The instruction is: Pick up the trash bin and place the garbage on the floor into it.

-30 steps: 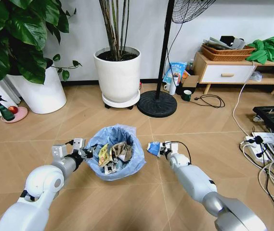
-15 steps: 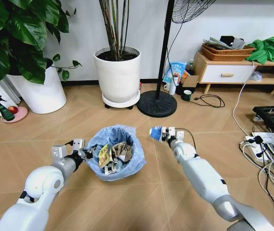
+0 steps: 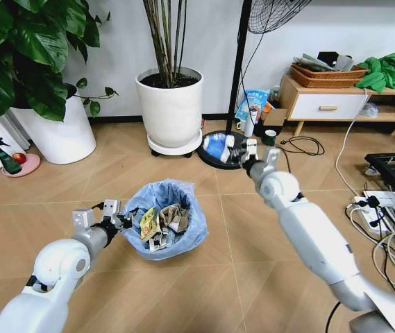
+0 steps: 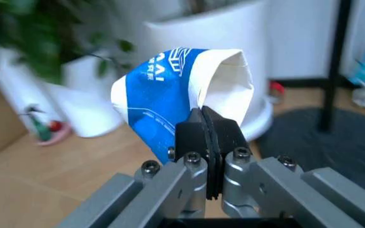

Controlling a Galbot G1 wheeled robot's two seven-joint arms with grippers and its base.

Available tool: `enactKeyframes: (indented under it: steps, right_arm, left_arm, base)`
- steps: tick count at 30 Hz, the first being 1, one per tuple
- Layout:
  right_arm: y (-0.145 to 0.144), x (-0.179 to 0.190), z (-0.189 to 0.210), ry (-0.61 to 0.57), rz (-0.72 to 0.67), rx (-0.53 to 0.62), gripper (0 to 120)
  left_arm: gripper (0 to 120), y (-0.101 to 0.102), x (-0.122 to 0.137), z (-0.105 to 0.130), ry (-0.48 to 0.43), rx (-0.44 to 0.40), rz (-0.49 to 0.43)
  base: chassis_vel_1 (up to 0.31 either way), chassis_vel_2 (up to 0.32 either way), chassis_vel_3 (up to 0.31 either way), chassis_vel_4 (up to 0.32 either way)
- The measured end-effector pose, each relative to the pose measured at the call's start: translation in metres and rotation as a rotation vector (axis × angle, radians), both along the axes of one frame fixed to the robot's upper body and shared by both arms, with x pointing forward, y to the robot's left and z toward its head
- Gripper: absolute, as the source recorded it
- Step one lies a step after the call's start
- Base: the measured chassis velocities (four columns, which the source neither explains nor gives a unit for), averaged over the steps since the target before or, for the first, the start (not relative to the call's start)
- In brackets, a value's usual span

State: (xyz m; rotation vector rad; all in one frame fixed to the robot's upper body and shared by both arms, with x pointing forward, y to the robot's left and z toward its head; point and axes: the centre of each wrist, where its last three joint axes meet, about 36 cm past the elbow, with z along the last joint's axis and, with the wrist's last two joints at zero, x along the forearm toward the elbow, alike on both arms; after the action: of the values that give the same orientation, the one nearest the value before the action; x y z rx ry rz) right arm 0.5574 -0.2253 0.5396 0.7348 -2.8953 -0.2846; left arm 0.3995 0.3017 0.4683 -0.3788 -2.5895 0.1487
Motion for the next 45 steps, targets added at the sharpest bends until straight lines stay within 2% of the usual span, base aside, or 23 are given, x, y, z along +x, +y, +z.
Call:
enactKeyframes:
  steps: [2,4,14,17,18,19,21,27,31,39,45]
  right_arm:
    - [0.001,-0.006,0.008,-0.009,0.023,0.003,0]
    - [0.007,-0.028,0.030,-0.028,0.101,0.004,0]
    - [0.019,-0.065,0.049,-0.003,0.244,-0.039,0]
    - [0.021,-0.076,0.048,0.003,0.391,-0.039,0]
    - [0.021,-0.076,0.048,0.003,0.391,-0.039,0]
    - [0.020,-0.077,0.046,-0.004,0.486,-0.039,0]
    - [0.020,-0.080,0.044,-0.007,0.577,-0.041,0]
    - [0.016,-0.077,0.038,-0.008,0.756,-0.086,0]
    - [0.009,-0.073,0.033,-0.008,0.789,-0.129,0]
    - [0.002,-0.064,0.017,-0.001,0.768,-0.195,0]
    - [0.007,-0.064,0.011,0.003,0.758,-0.203,19]
  left_arm:
    - [0,0.000,0.000,0.000,0.001,0.000,0.001]
    - [0,0.001,0.001,-0.001,0.003,0.000,0.002]
    - [0,0.002,0.002,-0.004,0.009,-0.002,0.010]
    - [0,0.003,0.004,-0.004,0.010,-0.002,0.014]
    - [0,0.003,0.004,-0.004,0.010,-0.002,0.014]
    - [0,0.005,0.004,-0.003,0.007,0.000,0.015]
    - [0,0.006,0.005,-0.002,0.006,0.001,0.016]
    - [0,0.007,0.005,-0.002,0.005,0.000,0.015]
    - [0,0.006,0.004,-0.002,0.006,-0.002,0.014]
    - [0,0.005,0.005,-0.002,0.005,-0.003,0.009]
    - [0,0.004,0.005,-0.002,0.006,-0.002,0.007]
  base:
    - [0.000,0.000,0.000,0.000]
    - [0.000,0.000,0.000,0.000]
    - [0.000,0.000,0.000,0.000]
    - [0.000,0.000,0.000,0.000]
    - [0.000,0.000,0.000,0.000]
    - [0.000,0.000,0.000,0.000]
    - [0.000,0.000,0.000,0.000]
    - [0.000,0.000,0.000,0.000]
    - [0.000,0.000,0.000,0.000]
    - [0.000,0.000,0.000,0.000]
    - [0.000,0.000,0.000,0.000]
